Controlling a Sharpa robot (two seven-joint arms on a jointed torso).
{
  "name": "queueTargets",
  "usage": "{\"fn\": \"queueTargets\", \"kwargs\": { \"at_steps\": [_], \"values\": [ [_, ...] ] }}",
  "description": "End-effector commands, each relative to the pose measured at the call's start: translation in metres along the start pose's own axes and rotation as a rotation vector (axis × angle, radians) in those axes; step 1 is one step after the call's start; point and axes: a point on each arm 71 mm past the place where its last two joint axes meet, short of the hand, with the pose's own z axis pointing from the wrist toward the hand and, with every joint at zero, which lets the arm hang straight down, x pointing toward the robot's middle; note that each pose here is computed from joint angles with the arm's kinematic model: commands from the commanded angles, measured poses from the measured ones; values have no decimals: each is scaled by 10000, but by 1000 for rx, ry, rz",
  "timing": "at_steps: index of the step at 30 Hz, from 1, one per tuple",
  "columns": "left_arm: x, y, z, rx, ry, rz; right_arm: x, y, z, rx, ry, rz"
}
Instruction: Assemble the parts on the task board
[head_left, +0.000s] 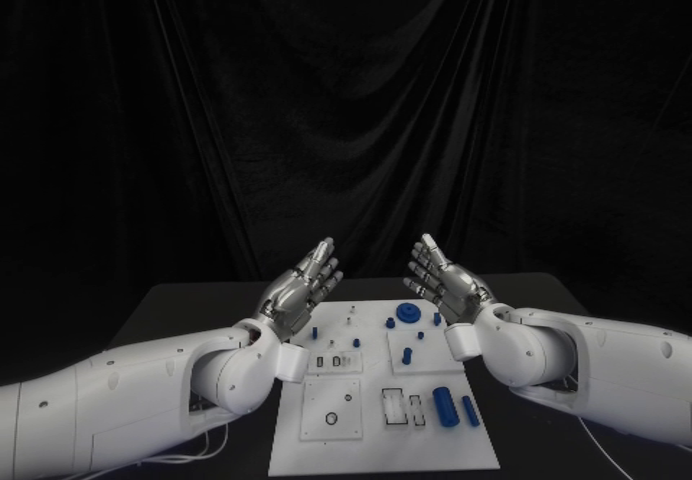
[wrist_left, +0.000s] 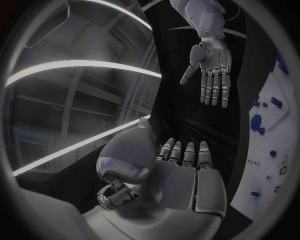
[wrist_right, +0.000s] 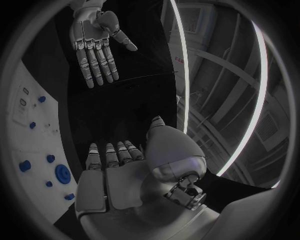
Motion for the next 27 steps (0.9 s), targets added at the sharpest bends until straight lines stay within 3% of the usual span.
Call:
{"fn": "queueTargets", "kwargs": {
  "at_steps": [1, 12, 19, 27],
  "values": [
    [-53, -148, -32, 162, 73, -14, 2, 23, -2, 9, 65, 54],
    [-81, -184, -72, 189, 80, -21, -13, 30, -1, 15, 91, 58],
    [-110, -193, -72, 196, 98, -36, -30, 40, -5, 27, 143, 30],
    [-258, -241, -128, 205, 116, 41, -90, 122, 94, 22, 235, -247]
  ]
}}
